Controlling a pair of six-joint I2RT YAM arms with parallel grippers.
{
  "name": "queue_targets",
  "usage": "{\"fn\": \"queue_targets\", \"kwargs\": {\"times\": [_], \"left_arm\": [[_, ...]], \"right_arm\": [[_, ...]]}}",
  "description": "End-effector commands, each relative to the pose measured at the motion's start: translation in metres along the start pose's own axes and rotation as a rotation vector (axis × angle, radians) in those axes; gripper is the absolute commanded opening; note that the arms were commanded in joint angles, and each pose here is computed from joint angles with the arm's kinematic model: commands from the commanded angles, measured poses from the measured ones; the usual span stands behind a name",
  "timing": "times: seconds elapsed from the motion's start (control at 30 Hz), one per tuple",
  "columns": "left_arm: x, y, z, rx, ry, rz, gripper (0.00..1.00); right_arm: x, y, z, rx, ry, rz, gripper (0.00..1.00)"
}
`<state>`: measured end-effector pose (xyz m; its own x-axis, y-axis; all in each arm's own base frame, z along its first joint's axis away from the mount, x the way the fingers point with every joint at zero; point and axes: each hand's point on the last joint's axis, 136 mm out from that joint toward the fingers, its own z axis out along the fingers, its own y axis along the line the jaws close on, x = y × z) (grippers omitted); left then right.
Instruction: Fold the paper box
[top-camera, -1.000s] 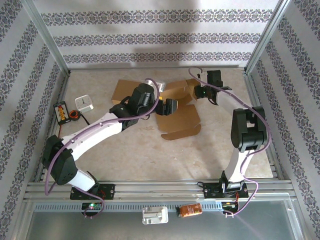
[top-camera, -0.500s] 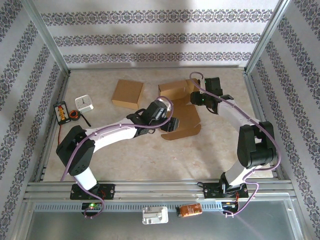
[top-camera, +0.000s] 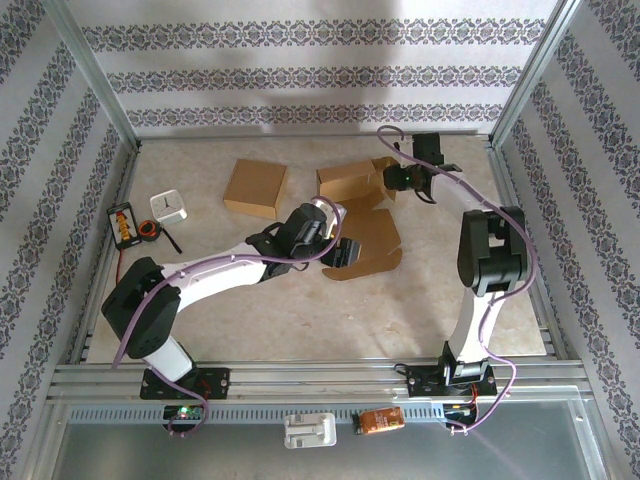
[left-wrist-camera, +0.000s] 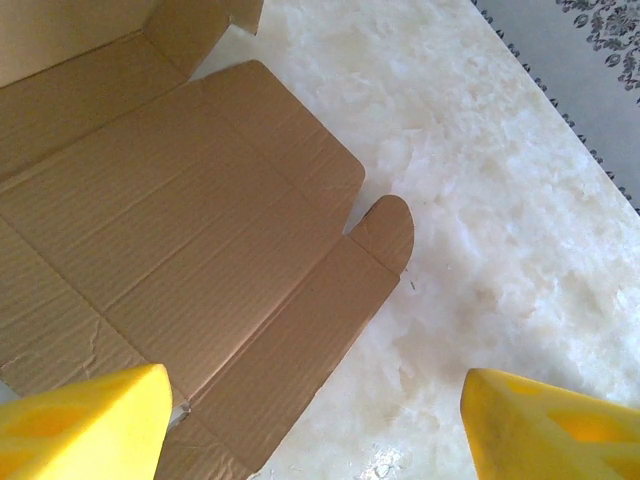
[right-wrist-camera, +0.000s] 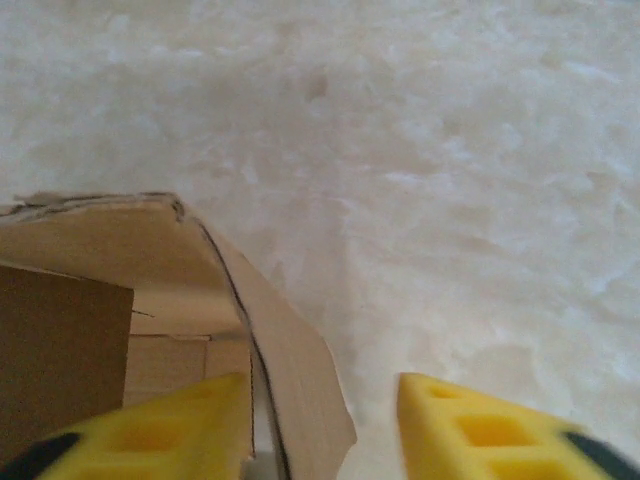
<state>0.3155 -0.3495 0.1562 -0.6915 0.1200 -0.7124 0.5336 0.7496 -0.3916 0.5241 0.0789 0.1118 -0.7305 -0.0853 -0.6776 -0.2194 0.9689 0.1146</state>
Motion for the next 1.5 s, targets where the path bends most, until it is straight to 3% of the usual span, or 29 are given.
{"fn": "queue_targets", "kwargs": {"times": [0.0, 0.07, 0.1, 0.4, 0.63, 1.0, 1.23, 1.47], "left_arm": [[-0.008, -0.009, -0.004, 0.026, -0.049, 0.020, 0.76], [-0.007, -0.004, -0.001, 0.008, -0.053, 0.000, 0.76], [-0.006, -0.002, 0.001, -0.002, -0.053, -0.010, 0.75], [-0.001, 0.008, 0.025, -0.039, -0.036, -0.039, 0.55], [0.010, 0.012, 0.054, -0.024, -0.015, -0.074, 0.48], [0.025, 0.002, 0.108, 0.079, 0.044, -0.132, 0.35], [0.059, 0.026, 0.128, 0.008, 0.122, -0.124, 0.18], [0.068, 0.043, 0.138, -0.011, 0.126, -0.164, 0.15]], "right_arm": [[-0.012, 0.008, -0.003, -0.044, -0.024, -0.003, 0.13], [-0.011, 0.014, -0.010, -0.061, -0.027, 0.007, 0.00], [-0.009, 0.016, -0.014, -0.059, -0.026, 0.014, 0.00], [0.031, 0.026, -0.058, 0.083, 0.018, 0.224, 0.00], [0.053, 0.027, -0.068, 0.181, 0.014, 0.290, 0.00], [0.076, 0.033, -0.061, 0.183, 0.068, 0.337, 0.00], [0.082, 0.038, -0.065, 0.162, 0.097, 0.397, 0.00], [0.089, 0.048, -0.068, 0.131, 0.164, 0.467, 0.01]]}}
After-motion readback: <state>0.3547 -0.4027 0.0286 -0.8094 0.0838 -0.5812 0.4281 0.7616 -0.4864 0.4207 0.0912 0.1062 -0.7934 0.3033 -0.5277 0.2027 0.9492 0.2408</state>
